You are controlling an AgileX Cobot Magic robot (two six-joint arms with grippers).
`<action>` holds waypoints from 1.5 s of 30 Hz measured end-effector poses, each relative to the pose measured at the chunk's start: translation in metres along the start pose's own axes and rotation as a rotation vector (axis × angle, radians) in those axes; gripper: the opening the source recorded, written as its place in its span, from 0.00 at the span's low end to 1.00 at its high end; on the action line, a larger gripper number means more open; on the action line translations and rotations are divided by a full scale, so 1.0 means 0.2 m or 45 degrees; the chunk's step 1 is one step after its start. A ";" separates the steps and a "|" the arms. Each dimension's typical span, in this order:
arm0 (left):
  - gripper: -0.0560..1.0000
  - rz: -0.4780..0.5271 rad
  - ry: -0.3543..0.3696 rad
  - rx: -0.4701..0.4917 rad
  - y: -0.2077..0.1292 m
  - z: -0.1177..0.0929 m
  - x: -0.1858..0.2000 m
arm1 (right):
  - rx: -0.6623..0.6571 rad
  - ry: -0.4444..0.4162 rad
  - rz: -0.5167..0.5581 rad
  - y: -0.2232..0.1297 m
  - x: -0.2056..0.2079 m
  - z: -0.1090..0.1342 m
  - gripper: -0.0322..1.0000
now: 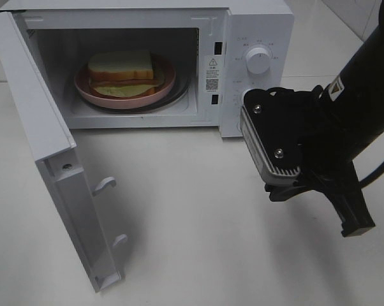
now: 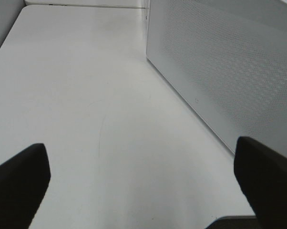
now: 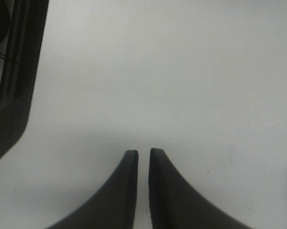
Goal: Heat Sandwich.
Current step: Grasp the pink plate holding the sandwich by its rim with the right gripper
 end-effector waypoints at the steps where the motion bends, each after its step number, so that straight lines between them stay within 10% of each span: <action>1: 0.99 0.000 0.000 0.000 0.00 0.00 0.00 | 0.000 0.000 0.000 0.00 0.00 0.00 0.14; 18: 0.99 0.000 0.000 0.000 0.00 0.00 0.00 | -0.033 -0.082 0.142 -0.07 0.00 -0.04 0.89; 45: 0.99 0.000 0.000 0.000 0.00 0.00 0.00 | 0.191 -0.274 0.211 0.08 -0.07 -0.47 0.88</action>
Point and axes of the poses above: a point on each arm's last joint axis where the gripper is mounted, x pointing back along that axis away from the gripper, z along the wrist's bending axis when the last joint is at zero, y = z × x, the point moved 3 cm from there along -x, pointing out along that axis toward the gripper, and after that the axes turned 15 degrees about x, right-handed, at the moved point
